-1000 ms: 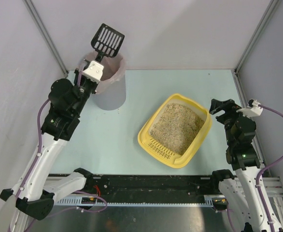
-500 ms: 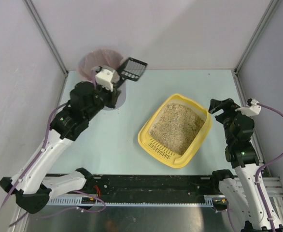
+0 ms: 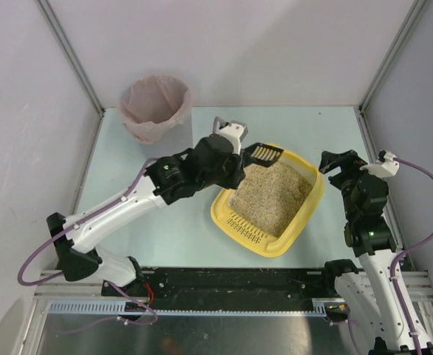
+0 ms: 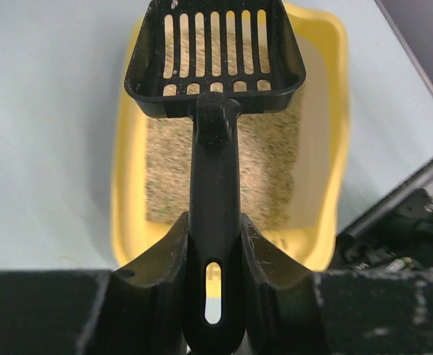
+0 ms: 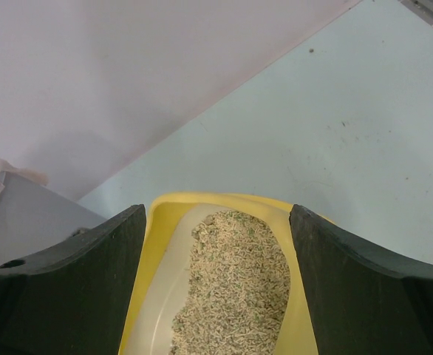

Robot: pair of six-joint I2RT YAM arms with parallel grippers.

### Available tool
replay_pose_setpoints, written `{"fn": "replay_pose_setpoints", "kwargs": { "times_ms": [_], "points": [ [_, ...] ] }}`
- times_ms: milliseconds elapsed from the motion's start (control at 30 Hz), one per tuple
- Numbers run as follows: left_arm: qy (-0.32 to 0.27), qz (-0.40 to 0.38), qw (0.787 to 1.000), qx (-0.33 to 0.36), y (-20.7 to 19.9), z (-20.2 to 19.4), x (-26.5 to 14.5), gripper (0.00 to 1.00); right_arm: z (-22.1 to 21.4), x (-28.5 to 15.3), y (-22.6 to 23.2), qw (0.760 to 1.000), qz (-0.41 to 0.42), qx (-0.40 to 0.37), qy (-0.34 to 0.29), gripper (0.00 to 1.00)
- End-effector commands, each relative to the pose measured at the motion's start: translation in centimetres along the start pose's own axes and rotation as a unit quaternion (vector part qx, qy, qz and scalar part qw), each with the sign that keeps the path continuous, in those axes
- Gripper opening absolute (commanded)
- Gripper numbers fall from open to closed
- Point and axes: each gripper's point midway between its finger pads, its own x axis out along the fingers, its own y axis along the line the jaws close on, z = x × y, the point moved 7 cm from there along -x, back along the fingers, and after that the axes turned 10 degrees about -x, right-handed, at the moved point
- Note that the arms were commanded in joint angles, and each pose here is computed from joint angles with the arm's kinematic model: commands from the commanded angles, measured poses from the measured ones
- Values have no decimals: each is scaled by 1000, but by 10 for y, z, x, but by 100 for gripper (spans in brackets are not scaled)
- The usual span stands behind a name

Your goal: Clean the litter box

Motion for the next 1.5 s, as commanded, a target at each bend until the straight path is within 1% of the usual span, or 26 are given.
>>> {"fn": "replay_pose_setpoints", "kwargs": {
  "times_ms": [0,67,133,233,400,500,667,800,900,1033,1233,1467],
  "points": [
    [35,-43,994,-97,-32,0,-6,0,2,1,-3,1000,-12,5,-11,84],
    [67,-45,990,-112,-38,-10,6,0,2,0,-3,1000,-11,5,-11,84],
    [93,-28,988,-124,-38,-19,19,0,2,0,-3,1000,-11,3,-11,84],
    [111,6,983,-146,-35,-29,28,0,3,-2,-4,1000,-15,1,-15,84],
    [144,49,978,-140,-29,-56,55,0,5,-3,-5,1000,-20,2,-18,84],
    [151,81,976,-136,-23,-66,71,0,4,-2,-5,1000,-18,3,-18,84],
    [147,103,976,-123,-18,-71,85,0,5,-3,-5,1000,-17,4,-20,84],
    [179,97,975,-92,-16,-79,103,0,5,-3,-5,1000,-16,4,-18,83],
    [203,91,971,-90,-19,-87,114,0,6,-4,-5,1000,-16,4,-20,84],
    [212,87,970,-79,-21,-89,125,0,7,-4,-6,999,-23,2,-24,84],
    [238,86,963,-92,-14,-95,137,0,5,-3,-6,1000,-20,0,-19,84],
    [259,76,960,-77,-12,-99,156,0,7,-7,-6,999,-20,1,-26,83]
  ]
}}
